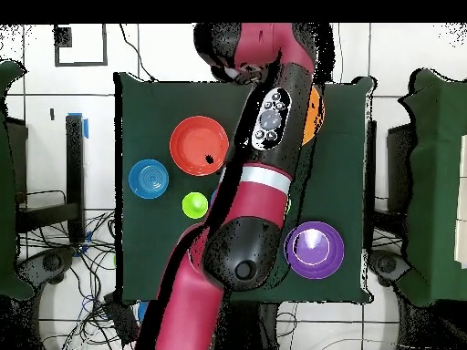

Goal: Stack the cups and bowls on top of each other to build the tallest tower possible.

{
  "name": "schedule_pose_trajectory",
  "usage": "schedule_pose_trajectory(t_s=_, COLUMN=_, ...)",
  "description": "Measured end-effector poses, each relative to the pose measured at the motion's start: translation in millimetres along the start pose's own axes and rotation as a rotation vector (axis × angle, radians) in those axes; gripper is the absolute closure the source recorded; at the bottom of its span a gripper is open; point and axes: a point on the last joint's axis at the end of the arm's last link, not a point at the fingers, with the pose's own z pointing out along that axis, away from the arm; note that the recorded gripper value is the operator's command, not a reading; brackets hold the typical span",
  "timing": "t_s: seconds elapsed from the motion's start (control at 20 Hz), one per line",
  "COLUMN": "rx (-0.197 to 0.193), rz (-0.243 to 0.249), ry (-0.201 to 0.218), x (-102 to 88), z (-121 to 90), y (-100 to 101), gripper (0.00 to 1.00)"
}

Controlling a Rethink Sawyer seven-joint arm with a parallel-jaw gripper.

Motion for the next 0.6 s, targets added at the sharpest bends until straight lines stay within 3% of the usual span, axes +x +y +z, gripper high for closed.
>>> schedule_pose_trajectory(t_s=0.3, rx=-0.029, rz=0.03, ry=0.045, x=22.0, z=-24.1, y=5.7, gripper=0.0)
schedule_pose_trajectory(t_s=0.6, rx=-0.05, rz=0.056, ry=0.06, x=45.3, z=-69.1, y=6.3, gripper=0.0)
